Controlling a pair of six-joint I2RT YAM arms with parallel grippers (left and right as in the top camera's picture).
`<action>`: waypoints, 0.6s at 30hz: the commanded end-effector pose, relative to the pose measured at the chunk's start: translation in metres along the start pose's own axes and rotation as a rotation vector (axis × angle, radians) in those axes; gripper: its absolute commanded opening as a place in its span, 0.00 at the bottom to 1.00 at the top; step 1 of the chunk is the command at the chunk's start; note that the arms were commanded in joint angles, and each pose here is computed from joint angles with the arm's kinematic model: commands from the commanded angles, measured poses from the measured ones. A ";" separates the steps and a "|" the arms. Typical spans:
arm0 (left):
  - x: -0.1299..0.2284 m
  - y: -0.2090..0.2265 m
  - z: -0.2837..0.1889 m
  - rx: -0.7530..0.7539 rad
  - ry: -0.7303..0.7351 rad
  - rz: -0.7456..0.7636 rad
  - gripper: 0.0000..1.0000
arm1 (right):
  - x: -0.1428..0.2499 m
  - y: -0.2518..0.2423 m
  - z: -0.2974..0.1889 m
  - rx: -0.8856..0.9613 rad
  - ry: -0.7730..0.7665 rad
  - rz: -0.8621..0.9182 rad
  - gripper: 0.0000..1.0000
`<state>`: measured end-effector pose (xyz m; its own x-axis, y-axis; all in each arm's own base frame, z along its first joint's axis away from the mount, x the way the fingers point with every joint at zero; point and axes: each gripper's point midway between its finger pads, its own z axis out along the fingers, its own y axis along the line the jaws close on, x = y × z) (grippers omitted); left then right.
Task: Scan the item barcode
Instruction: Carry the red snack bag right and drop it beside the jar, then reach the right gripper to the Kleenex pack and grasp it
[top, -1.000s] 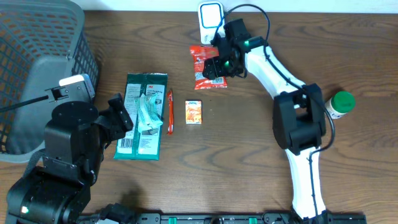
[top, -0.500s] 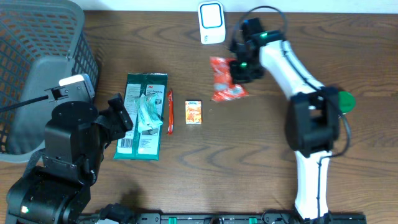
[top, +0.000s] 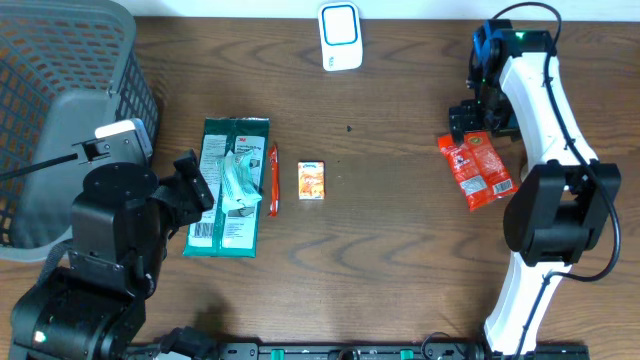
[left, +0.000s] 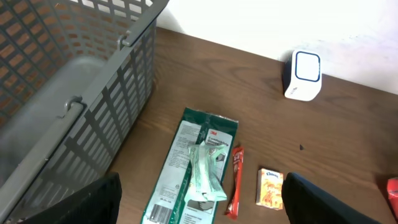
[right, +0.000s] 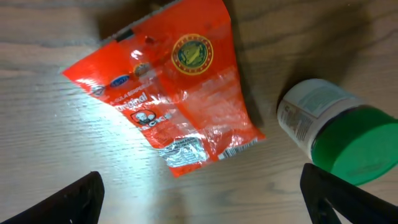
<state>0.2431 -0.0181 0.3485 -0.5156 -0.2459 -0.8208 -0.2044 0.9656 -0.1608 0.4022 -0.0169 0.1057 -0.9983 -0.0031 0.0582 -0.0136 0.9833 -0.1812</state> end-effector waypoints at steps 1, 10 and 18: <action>-0.002 0.002 -0.001 -0.010 -0.008 0.006 0.82 | -0.006 0.038 -0.032 -0.161 -0.091 -0.120 0.89; -0.002 0.003 -0.001 -0.010 -0.008 0.006 0.82 | -0.004 0.091 -0.025 -0.298 -0.109 -0.195 0.01; -0.002 0.002 -0.001 -0.010 -0.008 0.006 0.82 | 0.000 0.089 0.066 -0.234 -0.102 -0.173 0.01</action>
<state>0.2431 -0.0181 0.3486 -0.5152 -0.2461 -0.8210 -0.2045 0.9655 -0.1611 0.4114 0.0727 0.0421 -0.9800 -0.1859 -0.0704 -0.1925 0.9759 0.1024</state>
